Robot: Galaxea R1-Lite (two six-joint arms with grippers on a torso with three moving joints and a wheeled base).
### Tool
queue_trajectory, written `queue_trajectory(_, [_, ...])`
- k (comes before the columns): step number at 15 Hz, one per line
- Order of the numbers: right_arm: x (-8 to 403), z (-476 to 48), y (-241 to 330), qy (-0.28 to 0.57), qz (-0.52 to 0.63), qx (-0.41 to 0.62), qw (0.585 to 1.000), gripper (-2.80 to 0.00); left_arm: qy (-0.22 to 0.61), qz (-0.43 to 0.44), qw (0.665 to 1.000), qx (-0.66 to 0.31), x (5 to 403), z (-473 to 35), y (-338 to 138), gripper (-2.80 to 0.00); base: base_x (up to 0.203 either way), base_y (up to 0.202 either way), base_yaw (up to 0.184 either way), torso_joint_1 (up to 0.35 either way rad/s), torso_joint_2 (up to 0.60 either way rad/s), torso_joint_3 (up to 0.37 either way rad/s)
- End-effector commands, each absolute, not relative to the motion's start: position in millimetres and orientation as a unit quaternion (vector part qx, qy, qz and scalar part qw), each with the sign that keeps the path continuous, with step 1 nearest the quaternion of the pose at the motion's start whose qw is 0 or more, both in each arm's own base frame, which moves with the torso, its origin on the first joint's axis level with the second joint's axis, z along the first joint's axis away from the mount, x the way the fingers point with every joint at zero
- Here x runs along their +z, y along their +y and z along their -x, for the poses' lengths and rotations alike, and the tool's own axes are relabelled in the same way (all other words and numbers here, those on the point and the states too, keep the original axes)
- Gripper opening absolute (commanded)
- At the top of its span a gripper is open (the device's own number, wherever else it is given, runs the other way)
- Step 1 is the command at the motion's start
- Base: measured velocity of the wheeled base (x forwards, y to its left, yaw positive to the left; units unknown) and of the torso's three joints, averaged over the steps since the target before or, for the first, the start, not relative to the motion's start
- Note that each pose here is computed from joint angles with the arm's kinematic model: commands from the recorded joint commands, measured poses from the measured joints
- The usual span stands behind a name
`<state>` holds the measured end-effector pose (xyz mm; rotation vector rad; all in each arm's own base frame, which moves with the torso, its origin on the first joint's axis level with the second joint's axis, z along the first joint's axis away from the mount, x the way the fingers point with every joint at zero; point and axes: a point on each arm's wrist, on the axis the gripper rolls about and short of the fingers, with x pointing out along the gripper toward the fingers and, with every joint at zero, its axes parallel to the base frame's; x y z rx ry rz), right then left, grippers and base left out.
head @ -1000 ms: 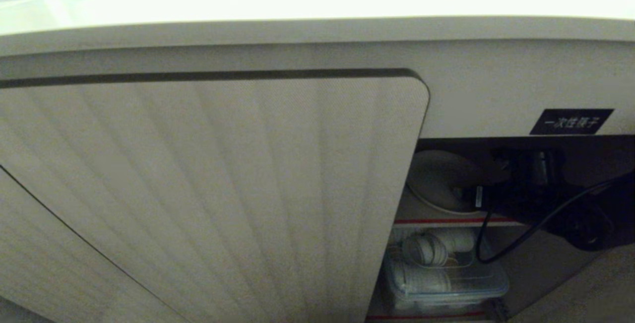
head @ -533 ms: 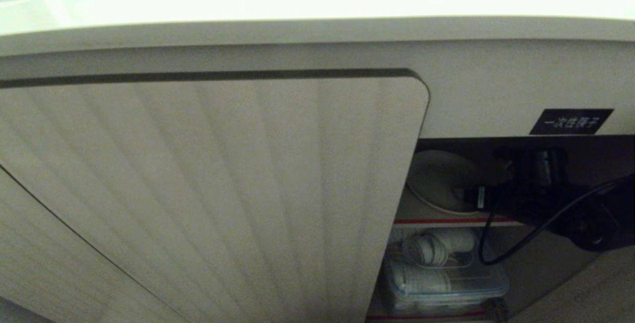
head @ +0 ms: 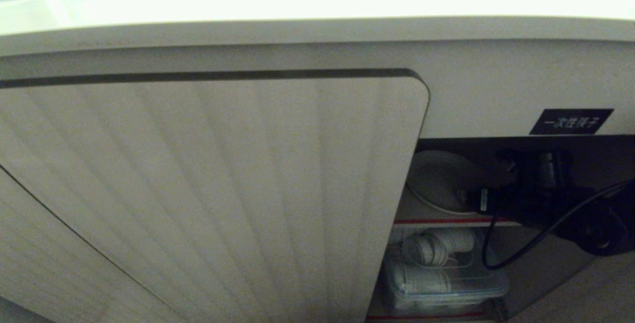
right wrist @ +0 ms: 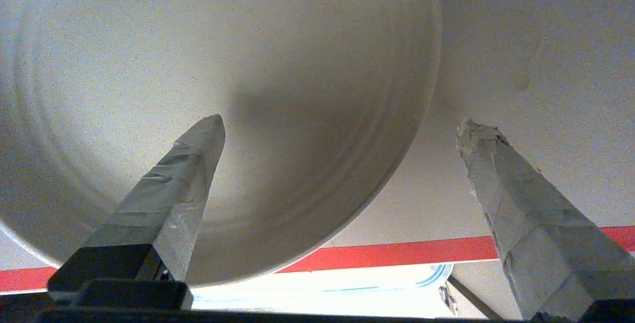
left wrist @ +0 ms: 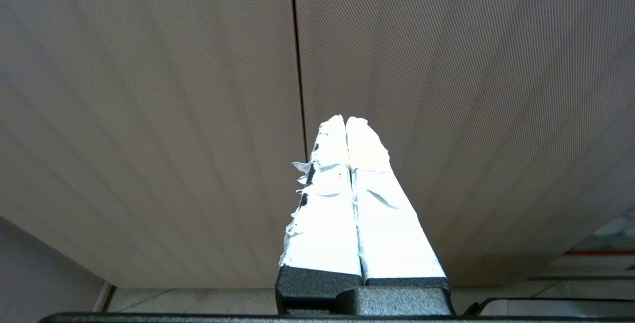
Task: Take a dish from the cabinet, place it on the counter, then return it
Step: Take the plate from the cabinet
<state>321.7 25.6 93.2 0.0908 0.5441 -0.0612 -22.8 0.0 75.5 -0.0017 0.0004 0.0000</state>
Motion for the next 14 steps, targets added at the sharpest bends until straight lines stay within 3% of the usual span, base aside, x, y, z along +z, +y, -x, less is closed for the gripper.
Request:
queue_trajectory(1, [95, -321, 26, 0.265, -0.045, -0.031, 0.963, 0.00, 0.000, 0.001, 1.000, 0.000, 75, 23, 0, -2.80, 0.000, 0.000, 0.000, 0.000, 0.00, 0.000])
queue_trajectory(14, [100, -310, 25, 0.287, -0.042, -0.032, 0.957, 0.00, 0.000, 0.001, 1.000, 0.000, 75, 23, 0, -2.80, 0.000, 0.000, 0.000, 0.000, 0.00, 0.000])
